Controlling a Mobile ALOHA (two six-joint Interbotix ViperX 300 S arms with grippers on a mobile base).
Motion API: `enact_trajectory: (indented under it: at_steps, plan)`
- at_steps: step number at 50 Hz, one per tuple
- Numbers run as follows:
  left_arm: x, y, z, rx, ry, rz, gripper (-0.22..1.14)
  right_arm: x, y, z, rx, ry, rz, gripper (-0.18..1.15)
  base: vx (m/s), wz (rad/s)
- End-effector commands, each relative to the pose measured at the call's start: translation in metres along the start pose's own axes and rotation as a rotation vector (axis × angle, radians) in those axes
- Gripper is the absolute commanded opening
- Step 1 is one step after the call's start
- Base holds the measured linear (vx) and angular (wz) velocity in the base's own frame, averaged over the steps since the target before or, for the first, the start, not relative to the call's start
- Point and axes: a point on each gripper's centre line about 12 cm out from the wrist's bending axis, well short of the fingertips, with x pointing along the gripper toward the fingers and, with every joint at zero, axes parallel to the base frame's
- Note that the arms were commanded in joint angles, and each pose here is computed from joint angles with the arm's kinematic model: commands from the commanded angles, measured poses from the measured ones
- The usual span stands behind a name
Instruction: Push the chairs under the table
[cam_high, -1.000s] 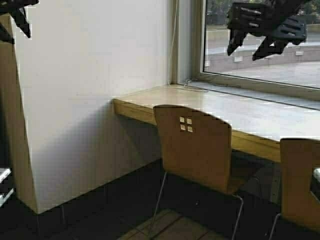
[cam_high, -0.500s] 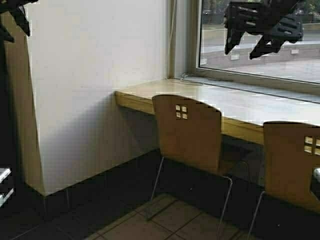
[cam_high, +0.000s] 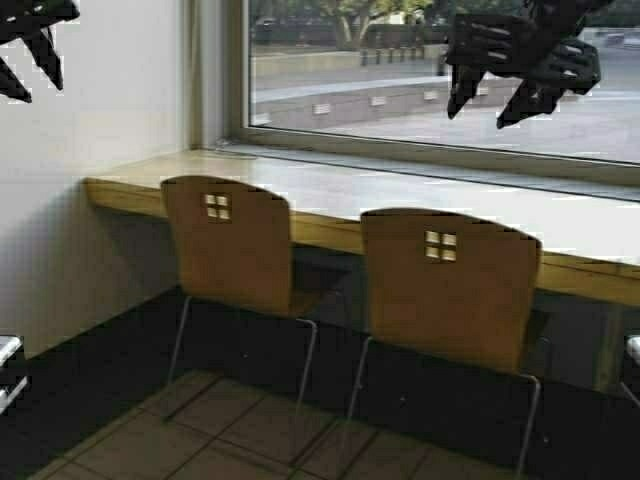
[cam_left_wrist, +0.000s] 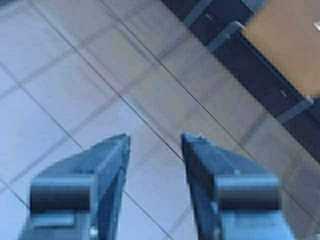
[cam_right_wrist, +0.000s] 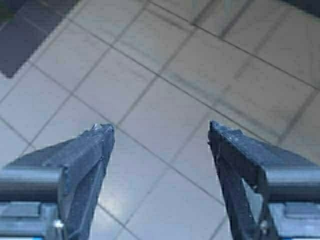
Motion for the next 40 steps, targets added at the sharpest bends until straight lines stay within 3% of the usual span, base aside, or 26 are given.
enact_trajectory:
  at_steps: [1, 20, 40]
  plan:
    - [-0.003, -0.004, 0.006, -0.004, -0.018, -0.014, 0.74, -0.004, 0.003, 0.019, 0.008, -0.035, 0.009, 0.92, -0.29, -0.62]
    - [0.001, -0.003, 0.002, -0.002, 0.012, -0.007, 0.74, -0.005, 0.003, 0.018, 0.016, -0.025, 0.01, 0.92, -0.27, -0.56]
    - [0.016, -0.004, -0.002, -0.037, 0.089, -0.003, 0.74, -0.003, 0.001, 0.003, 0.027, 0.045, 0.004, 0.92, -0.23, -0.16]
